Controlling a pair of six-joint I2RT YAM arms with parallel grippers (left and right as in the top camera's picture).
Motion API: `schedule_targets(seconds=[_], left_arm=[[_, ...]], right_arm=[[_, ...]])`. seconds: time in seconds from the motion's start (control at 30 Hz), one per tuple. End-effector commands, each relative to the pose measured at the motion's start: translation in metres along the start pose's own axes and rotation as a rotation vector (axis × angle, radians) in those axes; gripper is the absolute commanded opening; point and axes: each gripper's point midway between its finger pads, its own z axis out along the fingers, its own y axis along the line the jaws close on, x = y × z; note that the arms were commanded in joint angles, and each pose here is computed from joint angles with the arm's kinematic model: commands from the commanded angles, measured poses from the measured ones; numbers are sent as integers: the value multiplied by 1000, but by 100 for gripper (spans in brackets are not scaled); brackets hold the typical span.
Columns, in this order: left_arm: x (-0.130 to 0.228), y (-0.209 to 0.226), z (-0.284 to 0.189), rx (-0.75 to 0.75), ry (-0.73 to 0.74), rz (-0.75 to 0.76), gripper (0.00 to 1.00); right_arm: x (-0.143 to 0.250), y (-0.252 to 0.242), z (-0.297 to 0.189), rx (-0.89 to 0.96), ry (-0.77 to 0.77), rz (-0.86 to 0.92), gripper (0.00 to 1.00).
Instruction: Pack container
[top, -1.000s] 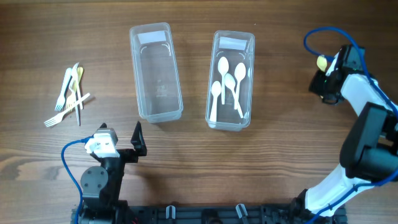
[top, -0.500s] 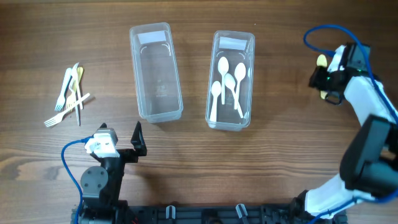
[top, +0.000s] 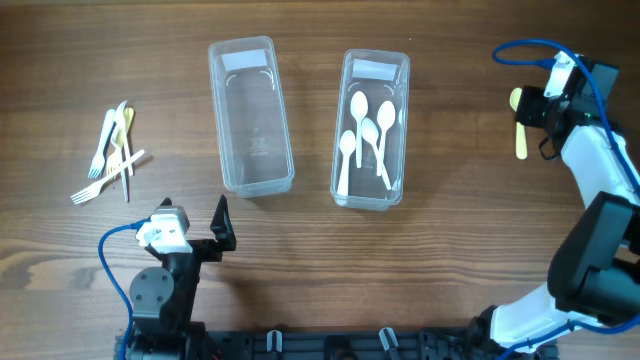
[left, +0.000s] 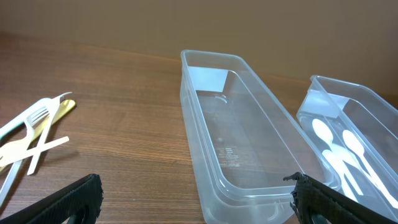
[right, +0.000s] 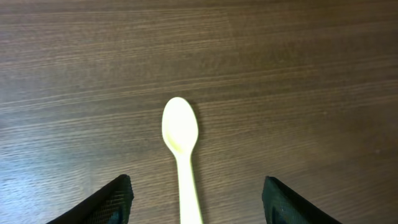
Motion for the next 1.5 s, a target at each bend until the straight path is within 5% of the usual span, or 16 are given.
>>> schedule_targets(seconds=[0.0, 0.37, 0.7, 0.87, 1.17, 1.47], left_arm=[[1, -1, 0, 11, -3, 21, 100], [1, -1, 0, 11, -3, 21, 100], [1, -1, 0, 11, -3, 22, 100], [1, -1, 0, 11, -3, 22, 100], [1, -1, 0, 11, -3, 22, 100], [1, -1, 0, 11, -3, 21, 100]], right_arm=[[22, 9, 27, -42, 64, -23, 65], [85, 26, 80, -117, 215, -43, 59], [88, 31, 79, -147, 247, -33, 4], [69, 29, 67, -140, 201, -26, 4], [-27, 41, -25, -229, -72, 28, 4], [-36, 175, -105, -632, -56, 37, 4]])
